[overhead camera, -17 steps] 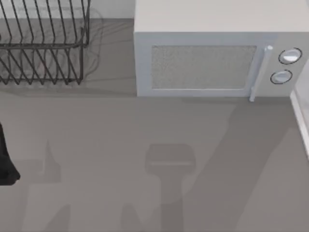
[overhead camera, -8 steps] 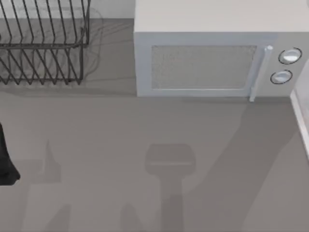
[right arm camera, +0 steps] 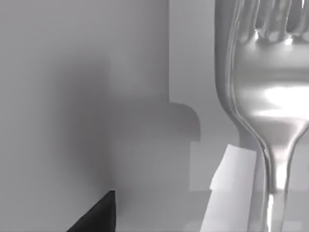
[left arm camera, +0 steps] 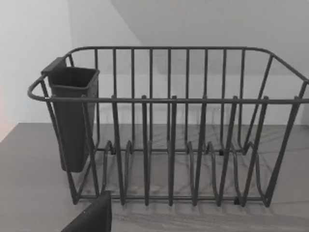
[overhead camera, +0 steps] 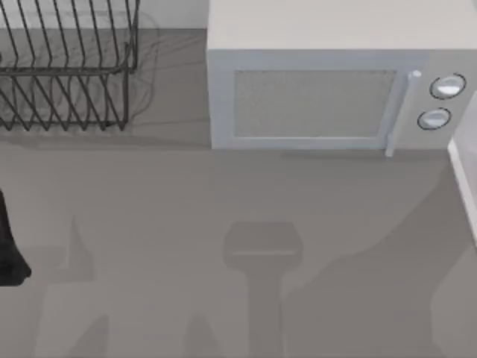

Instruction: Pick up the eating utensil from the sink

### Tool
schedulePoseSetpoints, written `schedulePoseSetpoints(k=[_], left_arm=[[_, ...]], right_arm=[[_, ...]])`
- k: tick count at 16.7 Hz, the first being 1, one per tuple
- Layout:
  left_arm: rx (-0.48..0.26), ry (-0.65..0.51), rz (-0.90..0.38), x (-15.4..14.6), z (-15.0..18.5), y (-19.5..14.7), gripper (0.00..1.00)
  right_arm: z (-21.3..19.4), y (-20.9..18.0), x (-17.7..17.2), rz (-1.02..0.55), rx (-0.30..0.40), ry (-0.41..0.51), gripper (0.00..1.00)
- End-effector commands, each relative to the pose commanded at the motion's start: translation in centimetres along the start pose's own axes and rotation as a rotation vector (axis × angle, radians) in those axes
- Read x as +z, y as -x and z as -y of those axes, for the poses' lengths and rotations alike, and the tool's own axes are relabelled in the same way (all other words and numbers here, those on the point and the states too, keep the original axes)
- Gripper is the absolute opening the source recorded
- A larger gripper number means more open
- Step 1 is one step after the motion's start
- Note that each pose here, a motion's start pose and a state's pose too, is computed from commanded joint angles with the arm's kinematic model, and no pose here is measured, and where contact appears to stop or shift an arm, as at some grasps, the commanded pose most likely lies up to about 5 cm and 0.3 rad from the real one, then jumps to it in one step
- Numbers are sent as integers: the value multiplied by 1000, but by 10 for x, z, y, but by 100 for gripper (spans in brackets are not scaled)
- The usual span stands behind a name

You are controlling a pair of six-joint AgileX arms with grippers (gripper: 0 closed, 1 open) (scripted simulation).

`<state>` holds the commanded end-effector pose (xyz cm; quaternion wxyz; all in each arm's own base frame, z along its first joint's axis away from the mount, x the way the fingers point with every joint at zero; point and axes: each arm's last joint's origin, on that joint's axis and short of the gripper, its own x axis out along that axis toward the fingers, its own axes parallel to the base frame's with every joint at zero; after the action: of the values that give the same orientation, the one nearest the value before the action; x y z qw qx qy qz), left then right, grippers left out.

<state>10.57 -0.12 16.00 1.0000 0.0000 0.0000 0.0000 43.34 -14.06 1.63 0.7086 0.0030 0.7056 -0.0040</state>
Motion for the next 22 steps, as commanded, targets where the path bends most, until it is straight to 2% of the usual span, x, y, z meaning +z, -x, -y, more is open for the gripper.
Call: schedulePoseSetpoints(k=[5,18,22], left_arm=[[0,0,0,0,0,0,100],[0,0,0,0,0,0,100],[0,0,0,0,0,0,100]], right_arm=[[0,-5,-1,-4,1,0,100],[0,-5,-1,-4,1,0,2],[0,-5,-1,-4,1,0,0]])
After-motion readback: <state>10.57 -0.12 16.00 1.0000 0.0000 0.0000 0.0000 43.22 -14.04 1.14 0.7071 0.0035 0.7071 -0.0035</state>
